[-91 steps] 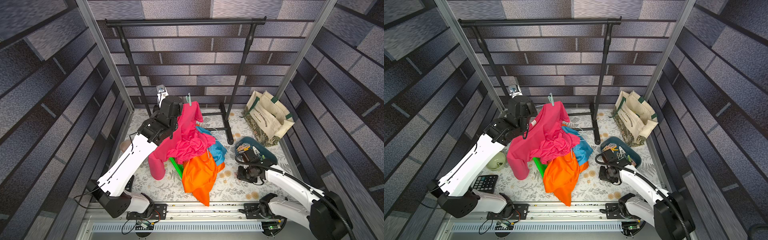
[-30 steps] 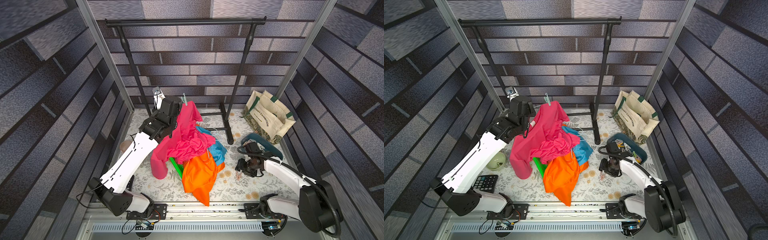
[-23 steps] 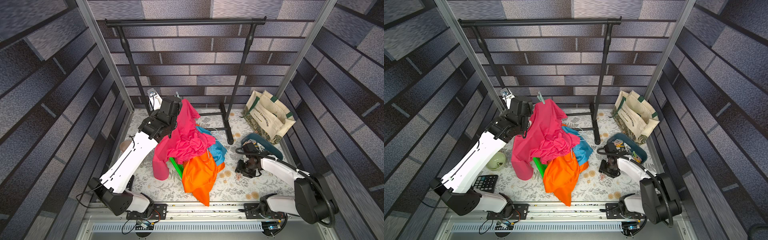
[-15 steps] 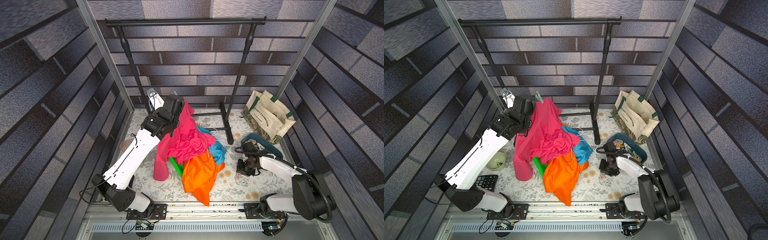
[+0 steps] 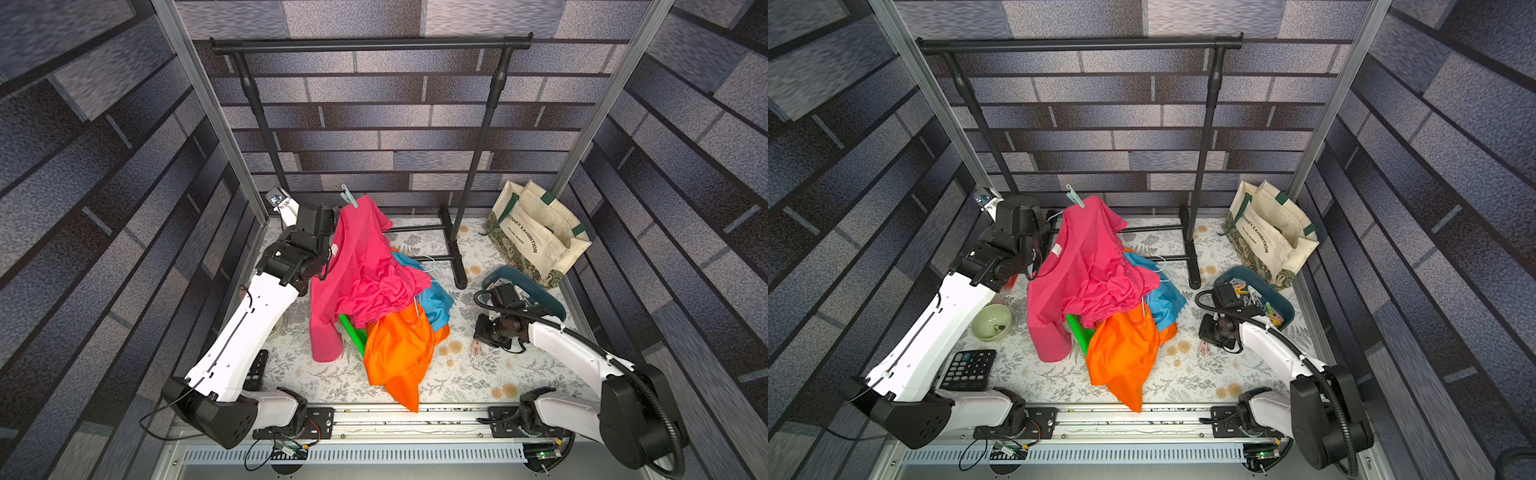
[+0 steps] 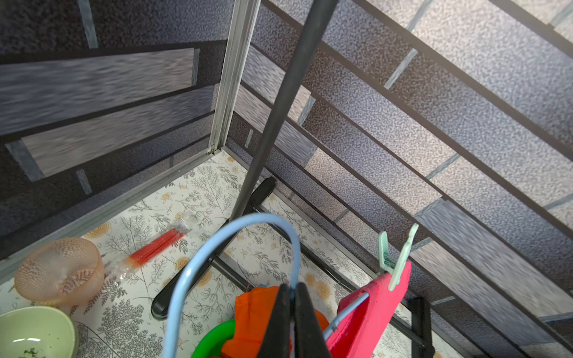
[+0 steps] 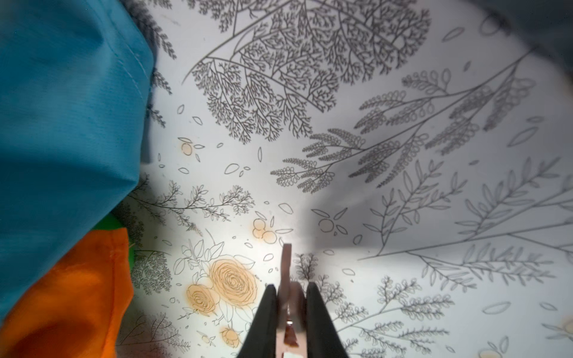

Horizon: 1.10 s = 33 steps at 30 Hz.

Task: Use clothespins to secure the t-shirt on both sides of the hanger
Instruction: Pick up the hanger from the basket, then clamp the T-shirt on the hanger.

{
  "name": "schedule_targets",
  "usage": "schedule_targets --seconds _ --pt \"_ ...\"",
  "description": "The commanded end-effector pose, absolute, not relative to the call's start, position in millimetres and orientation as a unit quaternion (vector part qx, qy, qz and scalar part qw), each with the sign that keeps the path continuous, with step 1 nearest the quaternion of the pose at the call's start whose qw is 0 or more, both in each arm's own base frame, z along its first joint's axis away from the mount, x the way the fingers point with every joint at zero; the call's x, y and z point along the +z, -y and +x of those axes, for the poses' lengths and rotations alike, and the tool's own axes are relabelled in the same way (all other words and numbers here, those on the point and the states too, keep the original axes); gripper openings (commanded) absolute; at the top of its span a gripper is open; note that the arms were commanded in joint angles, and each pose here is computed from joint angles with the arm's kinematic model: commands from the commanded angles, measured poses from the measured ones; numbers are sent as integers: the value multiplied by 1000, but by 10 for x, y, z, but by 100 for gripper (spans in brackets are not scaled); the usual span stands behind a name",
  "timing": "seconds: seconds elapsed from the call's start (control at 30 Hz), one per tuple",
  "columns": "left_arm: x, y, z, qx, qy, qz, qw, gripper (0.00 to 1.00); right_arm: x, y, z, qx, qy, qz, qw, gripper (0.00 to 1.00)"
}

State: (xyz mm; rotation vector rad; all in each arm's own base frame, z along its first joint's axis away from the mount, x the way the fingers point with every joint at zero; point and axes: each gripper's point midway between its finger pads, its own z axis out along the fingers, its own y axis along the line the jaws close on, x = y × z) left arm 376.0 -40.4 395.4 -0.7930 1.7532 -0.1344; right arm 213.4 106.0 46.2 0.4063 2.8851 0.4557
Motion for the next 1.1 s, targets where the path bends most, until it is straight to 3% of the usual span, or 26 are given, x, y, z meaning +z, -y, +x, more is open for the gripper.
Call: schedule_targets --seconds 0.0,0.17,0.3,0.5,0.8,1.07 --pt "3953 484 3797 -131 -752 -351 542 0 512 -1027 2091 145 -975 134 100 9" --pt "3964 700 3913 -158 -775 -304 531 0 592 -1030 2086 153 -973 132 113 5" --pt "3977 701 3920 -127 -783 -303 529 0 853 -1067 2153 162 -966 115 166 0" --pt "3955 551 3695 -10 -769 -373 518 0 1716 -1292 2367 202 -927 71 308 0" --pt "4056 723 3642 39 -759 -401 512 0 3072 -2046 2438 304 -821 -18 484 0" --pt "4060 825 3631 81 -761 -416 491 0 3848 -2891 2163 383 -721 -90 570 0"
